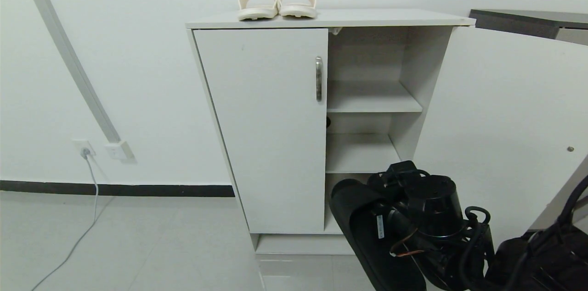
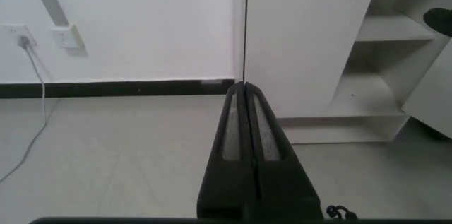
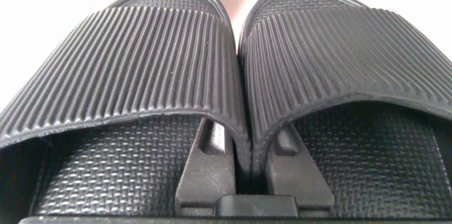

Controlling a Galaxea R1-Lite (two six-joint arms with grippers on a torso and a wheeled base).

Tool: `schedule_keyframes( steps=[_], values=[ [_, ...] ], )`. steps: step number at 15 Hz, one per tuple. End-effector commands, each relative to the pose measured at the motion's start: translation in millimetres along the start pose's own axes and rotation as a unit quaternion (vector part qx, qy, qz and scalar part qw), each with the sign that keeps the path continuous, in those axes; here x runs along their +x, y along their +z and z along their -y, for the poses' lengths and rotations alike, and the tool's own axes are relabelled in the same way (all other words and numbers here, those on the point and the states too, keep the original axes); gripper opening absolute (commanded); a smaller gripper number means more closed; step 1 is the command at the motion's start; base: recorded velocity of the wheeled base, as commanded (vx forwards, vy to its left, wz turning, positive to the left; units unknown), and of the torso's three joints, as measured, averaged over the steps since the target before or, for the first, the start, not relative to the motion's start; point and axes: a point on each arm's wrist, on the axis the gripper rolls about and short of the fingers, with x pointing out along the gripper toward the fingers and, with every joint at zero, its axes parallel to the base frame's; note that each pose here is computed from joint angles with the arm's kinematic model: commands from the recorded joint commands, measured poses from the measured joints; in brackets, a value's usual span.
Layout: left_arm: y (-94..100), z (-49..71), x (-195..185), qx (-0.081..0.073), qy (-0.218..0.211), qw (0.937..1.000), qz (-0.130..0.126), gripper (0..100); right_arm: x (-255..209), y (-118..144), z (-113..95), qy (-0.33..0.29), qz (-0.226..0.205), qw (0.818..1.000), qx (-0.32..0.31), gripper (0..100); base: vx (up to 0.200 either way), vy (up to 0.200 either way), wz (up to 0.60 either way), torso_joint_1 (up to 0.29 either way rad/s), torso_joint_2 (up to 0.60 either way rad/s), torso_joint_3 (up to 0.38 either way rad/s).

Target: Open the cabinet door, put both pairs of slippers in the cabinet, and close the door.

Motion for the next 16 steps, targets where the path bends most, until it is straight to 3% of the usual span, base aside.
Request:
schedule_keyframes(
  steps=[1,3,6,13,16],
  values=[
    [-0.6,2.0,-3,0.003,0.055,0.9984,0.013,0,0,0,0,0.0,0.0,1.0,0.0,0,0.0,0.0,0.0,0.0,0.0,0.0],
    [-2.0,1.8,-6,0.002,0.048,0.9981,0.039,0,0,-1,0,0.001,-0.001,1.0,-0.001,0,0.0,0.0,0.0,0.0,0.0,0.0],
    [-1.9,4.2,-6,0.009,-0.005,0.9991,0.041,0,-2,-2,-3,0.006,-0.002,1.0,-0.002,0,0.0,0.0,0.0,0.0,0.0,0.0],
    [-2.0,4.7,-6,0.005,-0.015,0.999,0.041,0,9,-12,-26,0.037,0.057,0.998,0.013,0,0.0,0.0,0.0,0.0,0.0,0.0],
    [-2.0,4.6,-6,0.005,-0.016,0.999,0.041,0,44,-18,-28,-0.088,0.072,0.993,0.027,0,0.0,0.0,0.0,0.0,0.0,0.0]
  ],
)
